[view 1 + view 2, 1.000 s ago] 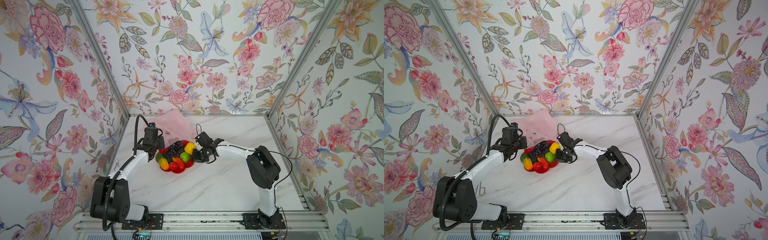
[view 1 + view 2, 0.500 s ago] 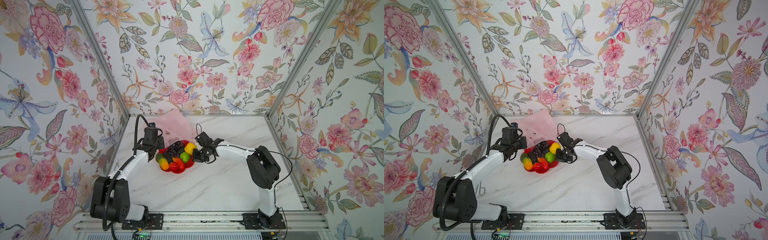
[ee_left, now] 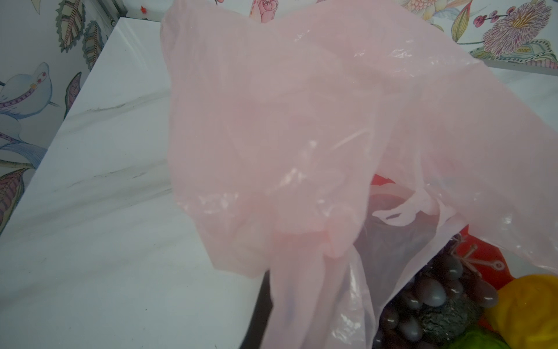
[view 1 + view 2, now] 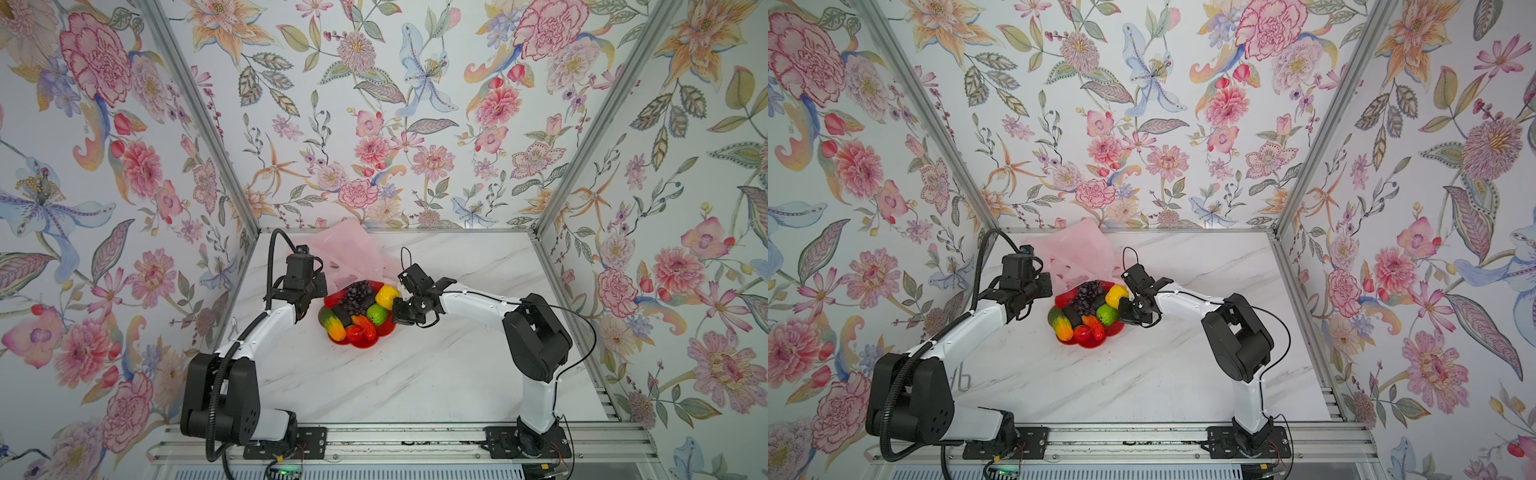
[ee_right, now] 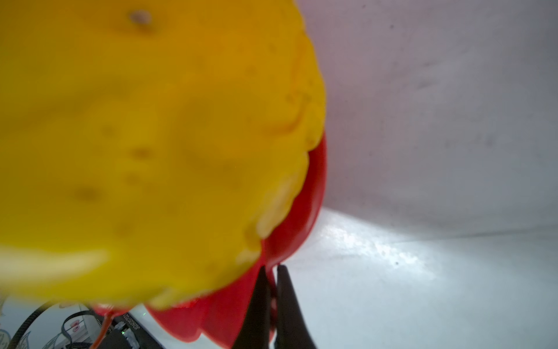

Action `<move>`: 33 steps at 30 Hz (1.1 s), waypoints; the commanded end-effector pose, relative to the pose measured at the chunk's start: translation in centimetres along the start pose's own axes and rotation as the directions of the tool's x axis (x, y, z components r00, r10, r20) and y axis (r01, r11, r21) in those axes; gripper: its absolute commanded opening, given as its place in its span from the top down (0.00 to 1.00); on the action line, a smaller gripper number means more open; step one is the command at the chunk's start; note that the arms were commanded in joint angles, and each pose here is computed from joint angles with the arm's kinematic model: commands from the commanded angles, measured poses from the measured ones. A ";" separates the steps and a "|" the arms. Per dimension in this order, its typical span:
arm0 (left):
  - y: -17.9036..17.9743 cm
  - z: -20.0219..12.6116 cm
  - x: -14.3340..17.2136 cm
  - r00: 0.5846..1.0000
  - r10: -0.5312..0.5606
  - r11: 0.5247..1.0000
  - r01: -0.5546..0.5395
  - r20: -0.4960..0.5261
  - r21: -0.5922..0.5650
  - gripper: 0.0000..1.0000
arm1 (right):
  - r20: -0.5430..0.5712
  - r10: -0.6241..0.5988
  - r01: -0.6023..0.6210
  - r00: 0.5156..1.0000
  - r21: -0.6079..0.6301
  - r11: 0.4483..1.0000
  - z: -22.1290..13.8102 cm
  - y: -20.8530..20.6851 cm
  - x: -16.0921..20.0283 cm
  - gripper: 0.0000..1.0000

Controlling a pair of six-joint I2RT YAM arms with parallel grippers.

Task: Place the fruits into the plastic bag
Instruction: Move the plate to the center of the table.

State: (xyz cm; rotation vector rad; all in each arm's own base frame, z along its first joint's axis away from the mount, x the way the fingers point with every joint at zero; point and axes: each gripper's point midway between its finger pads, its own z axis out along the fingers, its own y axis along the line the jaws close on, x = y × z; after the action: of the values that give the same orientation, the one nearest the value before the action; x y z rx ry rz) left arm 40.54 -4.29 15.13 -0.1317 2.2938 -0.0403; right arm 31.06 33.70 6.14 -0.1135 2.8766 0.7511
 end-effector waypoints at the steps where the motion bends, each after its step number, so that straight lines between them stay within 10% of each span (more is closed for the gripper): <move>1: 0.2 -0.6 -1.6 0.999 -0.004 1.000 0.004 0.042 0.001 1.00 | 0.014 0.014 -0.015 1.000 0.074 0.997 -1.6 -2.8 0.5 0.96; 27: -7.1 -2.0 4.6 0.997 -0.046 0.979 0.057 -0.059 0.197 1.00 | 0.128 0.192 -0.210 0.973 0.150 0.966 -9.9 -18.0 4.1 0.95; 33: -8.1 -2.3 5.2 0.992 -0.109 0.964 0.122 -0.069 0.234 1.00 | 0.138 0.198 -0.214 0.970 0.117 0.970 -10.2 -18.3 3.9 0.76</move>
State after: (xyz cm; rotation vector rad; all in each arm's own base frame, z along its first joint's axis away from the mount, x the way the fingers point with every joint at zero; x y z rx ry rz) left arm 36.09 -12.38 12.47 -0.0858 2.3513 -0.3135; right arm 28.42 13.21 5.39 0.2665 2.8330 0.5839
